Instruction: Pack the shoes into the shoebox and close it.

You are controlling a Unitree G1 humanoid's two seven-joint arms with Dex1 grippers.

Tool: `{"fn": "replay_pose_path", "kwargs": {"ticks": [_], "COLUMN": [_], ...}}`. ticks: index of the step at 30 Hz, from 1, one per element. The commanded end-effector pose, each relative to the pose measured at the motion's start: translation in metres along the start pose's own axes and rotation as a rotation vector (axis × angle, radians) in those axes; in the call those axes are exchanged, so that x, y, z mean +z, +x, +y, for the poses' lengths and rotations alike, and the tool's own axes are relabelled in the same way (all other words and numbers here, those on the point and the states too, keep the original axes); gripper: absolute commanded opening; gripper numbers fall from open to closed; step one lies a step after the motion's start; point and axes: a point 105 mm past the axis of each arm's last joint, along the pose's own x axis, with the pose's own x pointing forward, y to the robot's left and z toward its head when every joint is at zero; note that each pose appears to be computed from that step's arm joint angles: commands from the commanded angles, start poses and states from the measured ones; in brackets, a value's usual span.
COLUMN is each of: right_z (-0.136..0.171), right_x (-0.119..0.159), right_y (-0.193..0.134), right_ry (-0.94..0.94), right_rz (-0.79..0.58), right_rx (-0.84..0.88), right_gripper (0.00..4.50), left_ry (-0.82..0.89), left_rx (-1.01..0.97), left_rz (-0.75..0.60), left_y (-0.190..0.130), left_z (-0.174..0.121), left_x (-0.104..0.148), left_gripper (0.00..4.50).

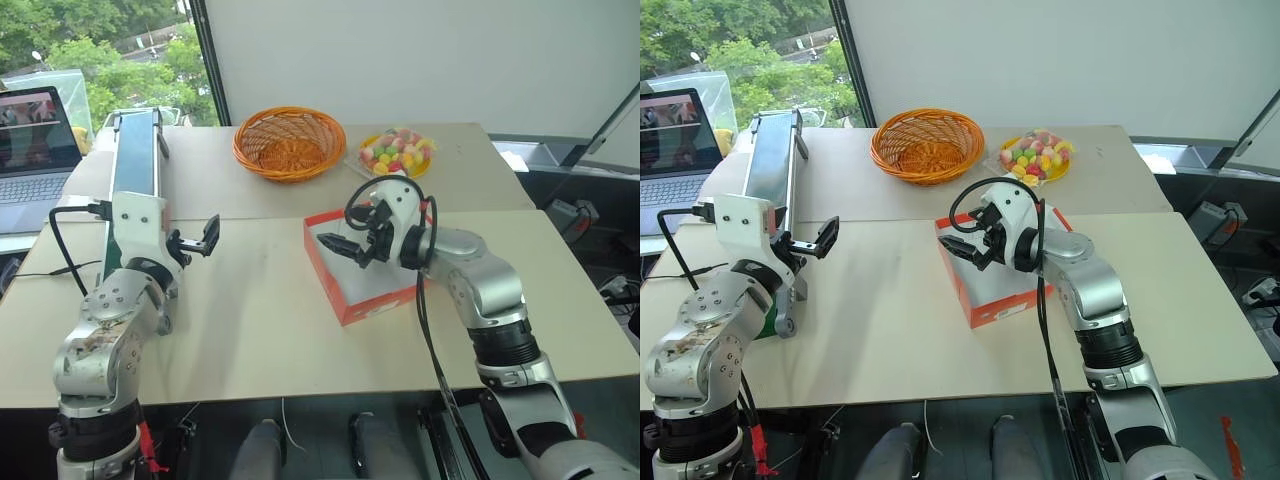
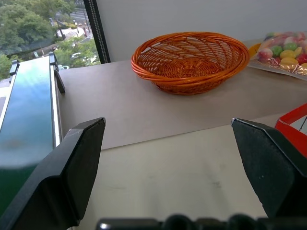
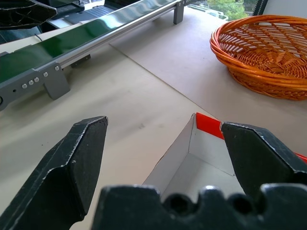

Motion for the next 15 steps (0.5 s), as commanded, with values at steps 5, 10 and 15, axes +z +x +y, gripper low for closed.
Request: {"fn": "replay_pose_path", "kwargs": {"ticks": [5,10,15], "right_z": [0.004,0.007,0.005], "right_x": [0.009,0.015,0.021], "right_y": [-0.001,0.008,0.018], "right_ry": [-0.053,-0.063,-0.057], "right_rz": [-0.025,-0.044,-0.069], "right_rx": [0.061,0.121,0.128], "right_gripper": [4.47,4.47,4.47], "left_ry": [0.030,0.027,0.046], "left_rx": [0.084,0.187,0.244], "left_rz": [-0.035,-0.044,-0.031], "left_y": [-0.004,-0.006,-0.009], "left_z": [0.025,0.048,0.061], "left_x": [0.009,0.010,0.008], "left_gripper": [4.50,4.50,4.50]}}
